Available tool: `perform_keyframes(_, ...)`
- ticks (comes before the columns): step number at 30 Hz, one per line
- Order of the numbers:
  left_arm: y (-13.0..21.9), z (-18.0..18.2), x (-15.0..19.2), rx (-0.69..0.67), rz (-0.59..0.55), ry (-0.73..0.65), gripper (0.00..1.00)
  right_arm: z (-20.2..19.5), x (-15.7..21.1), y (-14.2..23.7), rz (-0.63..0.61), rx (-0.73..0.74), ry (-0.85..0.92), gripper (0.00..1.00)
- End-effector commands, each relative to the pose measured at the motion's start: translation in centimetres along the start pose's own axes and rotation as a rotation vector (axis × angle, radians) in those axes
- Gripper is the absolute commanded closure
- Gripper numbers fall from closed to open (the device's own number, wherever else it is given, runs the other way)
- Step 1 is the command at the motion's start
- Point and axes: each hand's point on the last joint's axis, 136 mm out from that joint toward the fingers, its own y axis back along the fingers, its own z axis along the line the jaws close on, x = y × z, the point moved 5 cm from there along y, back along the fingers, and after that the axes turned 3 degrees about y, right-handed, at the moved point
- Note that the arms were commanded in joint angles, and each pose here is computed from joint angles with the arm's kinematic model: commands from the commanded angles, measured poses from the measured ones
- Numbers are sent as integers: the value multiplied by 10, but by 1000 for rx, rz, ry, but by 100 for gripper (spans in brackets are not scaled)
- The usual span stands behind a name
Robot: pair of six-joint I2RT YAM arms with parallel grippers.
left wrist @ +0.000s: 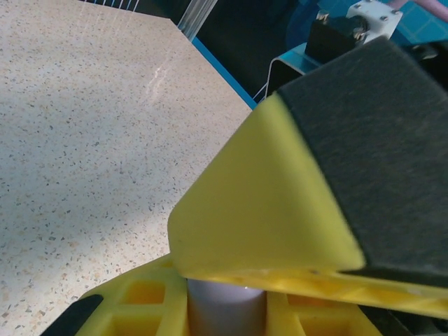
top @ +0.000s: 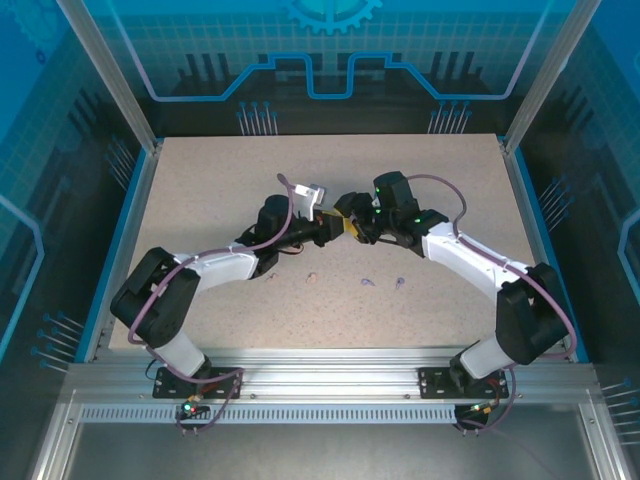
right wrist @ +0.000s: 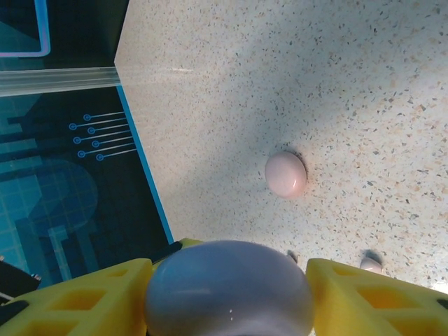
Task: Insert the wireless bluetooth earbuds into the charging case
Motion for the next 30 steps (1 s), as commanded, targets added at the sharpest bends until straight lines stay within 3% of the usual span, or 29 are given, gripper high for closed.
perform_keyframes(1,4,-13,-12,28,-47,-57,100,1,1,-4,-9,1,4,43)
perform_keyframes(5,4,-12,-11,25,-41,-53,100,2,-1,-4,-17,-2,8,49)
perform_keyframes(10,4,-11,-10,19,-32,-48,100,4,-1,-4,-22,-14,13,63)
perform_keyframes(15,4,-10,-10,12,-24,-46,100,4,-3,-4,-28,-12,13,64)
perform_keyframes(30,9,-9,-10,-21,-13,-38,65,-2,-9,0,-56,9,5,64)
